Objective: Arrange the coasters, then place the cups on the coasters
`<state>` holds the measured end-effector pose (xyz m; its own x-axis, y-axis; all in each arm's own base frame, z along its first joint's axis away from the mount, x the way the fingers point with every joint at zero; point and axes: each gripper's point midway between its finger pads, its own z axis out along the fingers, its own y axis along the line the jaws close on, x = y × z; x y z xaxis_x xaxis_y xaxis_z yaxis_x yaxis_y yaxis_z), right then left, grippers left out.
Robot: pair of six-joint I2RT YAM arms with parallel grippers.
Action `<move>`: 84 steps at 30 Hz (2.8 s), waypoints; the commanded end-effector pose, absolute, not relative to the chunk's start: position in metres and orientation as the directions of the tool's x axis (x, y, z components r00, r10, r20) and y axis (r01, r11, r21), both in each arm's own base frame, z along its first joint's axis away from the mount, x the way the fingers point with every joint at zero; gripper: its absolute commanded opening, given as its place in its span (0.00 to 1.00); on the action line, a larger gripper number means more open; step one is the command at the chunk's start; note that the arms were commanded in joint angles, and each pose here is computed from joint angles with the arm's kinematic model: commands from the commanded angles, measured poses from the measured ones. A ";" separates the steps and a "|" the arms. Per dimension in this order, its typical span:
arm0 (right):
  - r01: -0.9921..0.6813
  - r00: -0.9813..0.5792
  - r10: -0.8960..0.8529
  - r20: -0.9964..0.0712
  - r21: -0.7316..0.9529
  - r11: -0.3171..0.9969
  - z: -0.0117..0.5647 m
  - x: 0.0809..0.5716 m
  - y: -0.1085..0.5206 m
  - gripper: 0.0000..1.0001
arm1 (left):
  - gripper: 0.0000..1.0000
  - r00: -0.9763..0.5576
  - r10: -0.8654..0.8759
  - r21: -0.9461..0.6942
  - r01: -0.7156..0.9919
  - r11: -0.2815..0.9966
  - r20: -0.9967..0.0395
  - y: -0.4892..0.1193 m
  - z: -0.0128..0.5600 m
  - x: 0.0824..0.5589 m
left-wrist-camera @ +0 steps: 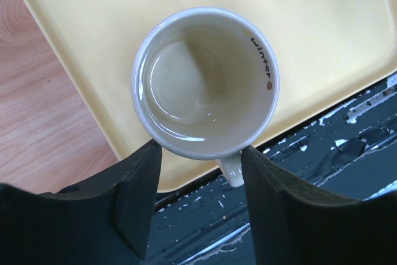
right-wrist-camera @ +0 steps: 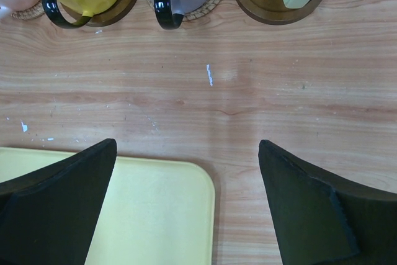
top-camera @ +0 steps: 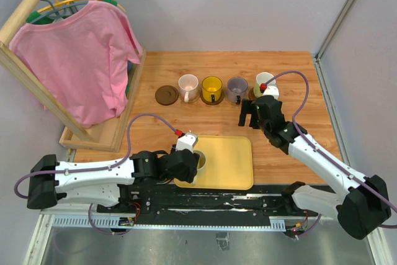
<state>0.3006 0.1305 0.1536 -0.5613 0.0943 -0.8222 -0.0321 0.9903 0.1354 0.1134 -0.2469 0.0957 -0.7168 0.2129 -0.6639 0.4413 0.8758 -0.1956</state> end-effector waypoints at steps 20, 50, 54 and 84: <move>-0.010 -0.587 0.099 -0.803 0.129 0.992 0.143 0.302 0.128 0.98 | 0.83 -0.603 0.277 -0.031 0.450 0.893 -0.748 -0.228 0.103 0.190; -0.008 -0.602 0.100 -0.793 0.131 0.991 0.138 0.300 0.128 0.98 | 0.62 -0.669 0.227 -0.161 0.466 0.870 -0.708 -0.244 0.084 0.175; -0.010 -0.605 0.103 -0.789 0.137 0.991 0.138 0.300 0.129 0.98 | 0.54 -0.671 0.233 -0.137 0.450 0.883 -0.703 -0.237 0.077 0.177; -0.021 -0.626 0.102 -0.773 0.147 0.989 0.134 0.302 0.136 0.98 | 0.52 -0.679 0.297 -0.057 0.446 0.893 -0.672 -0.222 0.055 0.189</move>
<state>0.2999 0.1391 0.1303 -0.6263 0.0913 -0.7742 -0.0361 0.9887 0.1458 0.1848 -0.2180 0.0535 -0.6940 0.2985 -0.6551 0.4341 0.8995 -0.0501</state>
